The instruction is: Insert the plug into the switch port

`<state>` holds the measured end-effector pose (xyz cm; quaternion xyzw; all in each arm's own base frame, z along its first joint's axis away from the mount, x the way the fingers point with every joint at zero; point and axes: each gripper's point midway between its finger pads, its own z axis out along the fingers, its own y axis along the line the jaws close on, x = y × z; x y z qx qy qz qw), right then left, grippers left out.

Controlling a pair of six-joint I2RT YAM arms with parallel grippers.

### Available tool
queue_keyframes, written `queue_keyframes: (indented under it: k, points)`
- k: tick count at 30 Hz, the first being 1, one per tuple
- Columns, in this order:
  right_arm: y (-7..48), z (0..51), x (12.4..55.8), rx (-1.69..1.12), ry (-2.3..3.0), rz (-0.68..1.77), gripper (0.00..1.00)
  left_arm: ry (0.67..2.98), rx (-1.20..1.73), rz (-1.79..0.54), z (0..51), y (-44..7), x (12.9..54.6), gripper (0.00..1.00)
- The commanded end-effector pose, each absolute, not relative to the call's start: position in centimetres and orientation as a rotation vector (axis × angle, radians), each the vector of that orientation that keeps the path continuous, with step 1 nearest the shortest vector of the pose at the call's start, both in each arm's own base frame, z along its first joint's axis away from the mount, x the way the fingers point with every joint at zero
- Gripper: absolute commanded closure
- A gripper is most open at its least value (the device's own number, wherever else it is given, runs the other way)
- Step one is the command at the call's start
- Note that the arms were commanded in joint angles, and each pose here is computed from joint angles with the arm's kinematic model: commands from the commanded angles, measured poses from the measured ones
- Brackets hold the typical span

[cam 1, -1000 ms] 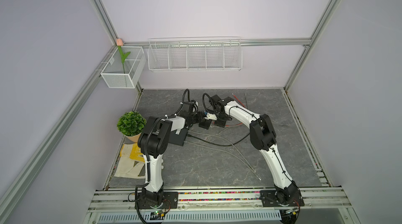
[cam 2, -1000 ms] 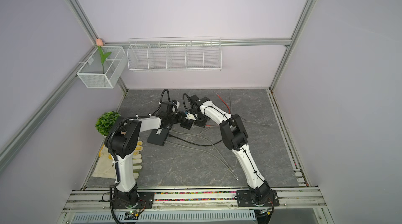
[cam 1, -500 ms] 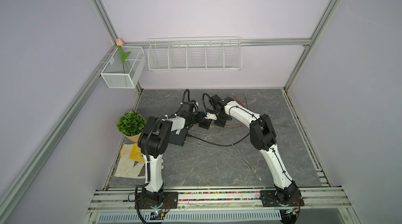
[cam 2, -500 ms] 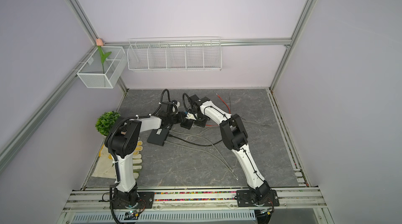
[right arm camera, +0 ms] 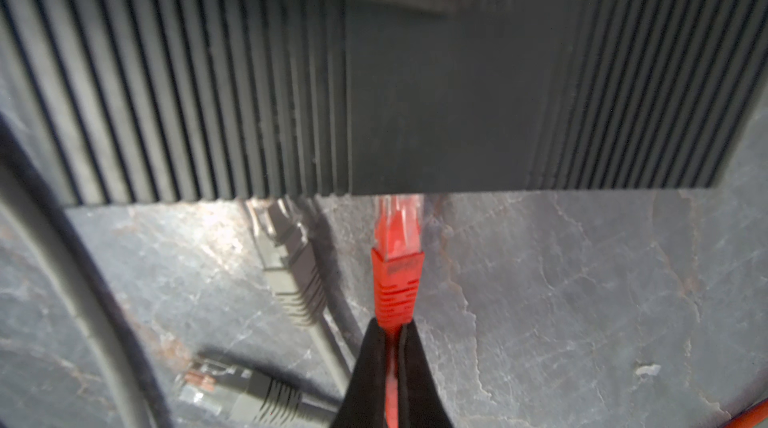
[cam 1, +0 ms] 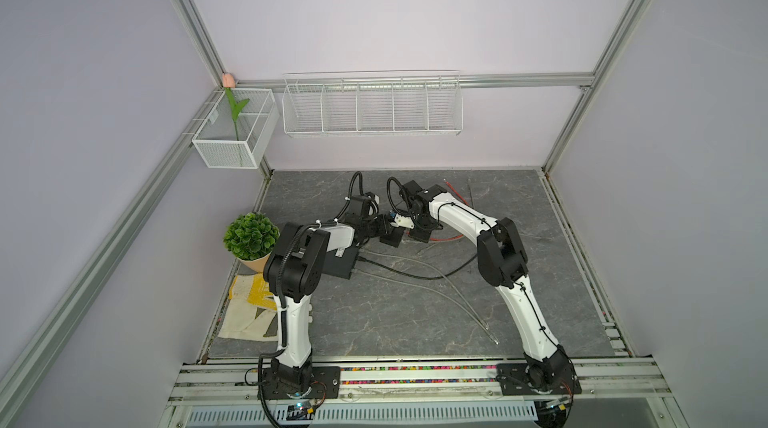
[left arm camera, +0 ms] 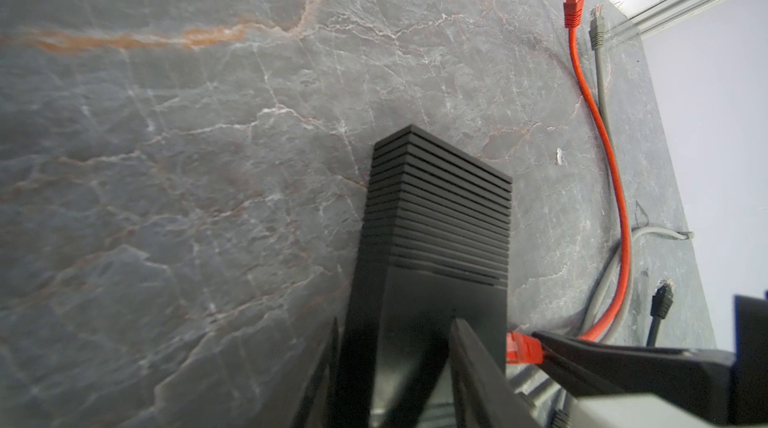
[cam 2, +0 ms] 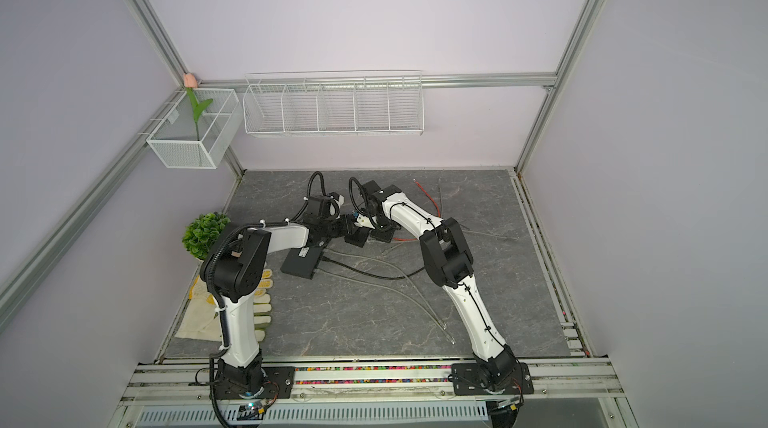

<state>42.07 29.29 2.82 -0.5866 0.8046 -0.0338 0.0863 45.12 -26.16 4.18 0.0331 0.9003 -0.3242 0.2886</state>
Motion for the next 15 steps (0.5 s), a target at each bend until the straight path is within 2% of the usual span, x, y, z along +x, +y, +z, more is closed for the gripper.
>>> queue_keyframes:
  k: [1, 15]
  points:
    - [30.7, 4.7, 42.0, -1.716, 2.358, -0.03, 0.94, 2.387, 0.097, -0.89, 4.8, -26.8, 44.7, 0.55]
    - [31.9, 6.1, 41.5, -1.676, 2.343, 0.087, 0.93, 2.39, 0.104, -0.888, 4.6, -26.9, 44.6, 0.55]
